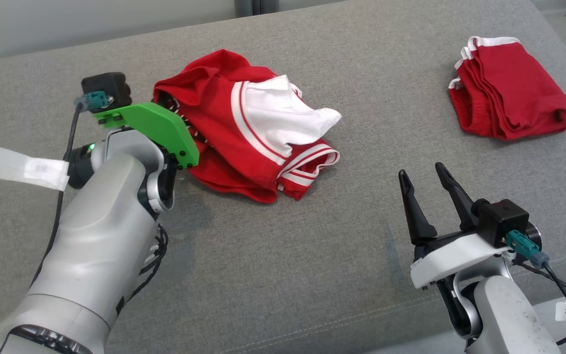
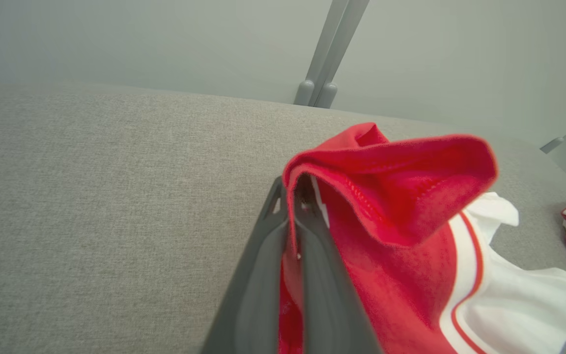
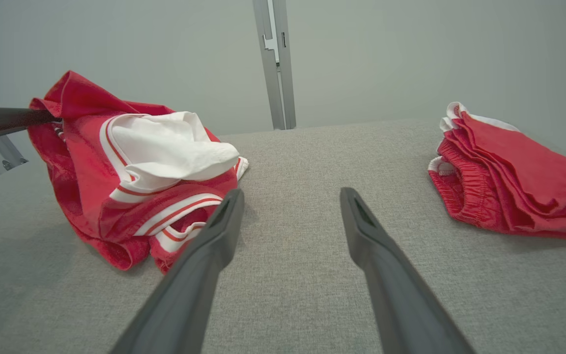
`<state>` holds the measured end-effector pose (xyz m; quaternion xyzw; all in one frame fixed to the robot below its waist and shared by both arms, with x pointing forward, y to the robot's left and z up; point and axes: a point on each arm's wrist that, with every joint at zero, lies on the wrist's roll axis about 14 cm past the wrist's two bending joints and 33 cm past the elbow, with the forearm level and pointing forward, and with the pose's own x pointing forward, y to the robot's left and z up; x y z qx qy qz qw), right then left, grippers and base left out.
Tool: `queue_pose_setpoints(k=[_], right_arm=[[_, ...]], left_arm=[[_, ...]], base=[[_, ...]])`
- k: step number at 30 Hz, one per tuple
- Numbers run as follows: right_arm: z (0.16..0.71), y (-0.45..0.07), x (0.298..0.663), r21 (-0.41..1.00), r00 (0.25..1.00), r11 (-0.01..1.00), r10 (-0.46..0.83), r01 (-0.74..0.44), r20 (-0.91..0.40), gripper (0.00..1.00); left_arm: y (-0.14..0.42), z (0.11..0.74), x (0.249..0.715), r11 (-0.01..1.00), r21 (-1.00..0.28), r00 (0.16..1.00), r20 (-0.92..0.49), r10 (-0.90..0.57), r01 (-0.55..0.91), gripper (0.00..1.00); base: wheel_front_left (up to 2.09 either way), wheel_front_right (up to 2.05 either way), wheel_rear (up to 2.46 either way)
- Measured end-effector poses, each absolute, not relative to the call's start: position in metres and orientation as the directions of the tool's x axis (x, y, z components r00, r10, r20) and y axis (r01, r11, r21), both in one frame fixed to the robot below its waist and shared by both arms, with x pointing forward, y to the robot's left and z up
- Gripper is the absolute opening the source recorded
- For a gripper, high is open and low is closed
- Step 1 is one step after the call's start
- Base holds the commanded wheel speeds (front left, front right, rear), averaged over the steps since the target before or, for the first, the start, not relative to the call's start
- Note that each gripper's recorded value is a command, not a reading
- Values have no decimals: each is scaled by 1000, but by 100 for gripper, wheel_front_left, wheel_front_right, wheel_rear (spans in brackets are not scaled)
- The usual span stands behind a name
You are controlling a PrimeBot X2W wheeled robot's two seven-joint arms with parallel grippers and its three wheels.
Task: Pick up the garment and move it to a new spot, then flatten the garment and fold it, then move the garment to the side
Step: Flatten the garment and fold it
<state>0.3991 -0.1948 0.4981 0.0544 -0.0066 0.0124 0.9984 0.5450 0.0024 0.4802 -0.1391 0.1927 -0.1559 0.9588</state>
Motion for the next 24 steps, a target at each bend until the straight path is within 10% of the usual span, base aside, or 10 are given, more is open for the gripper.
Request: queue_pose_setpoints(k=[2,3,4,24], right_arm=[[499,-194,399,106,1000,994,27,-28,15,100],[499,-194,399,106,999,994,27,-29,16,100],[499,-194,399,106,999,994,27,-29,17,100],[507,-176,401,93,996,992,80,-82,26,100]], left_arm=[[16,472,547,928,-308,884,-347,-314,209,44],[23,468,548,936,-299,887,-358,-291,187,87],[30,466,550,942,-289,892,-363,-270,168,100],[92,508,546,919,-378,977,-125,-173,115,100]], base=[[0,0,0],[0,0,0],[0,0,0],[0,0,0]])
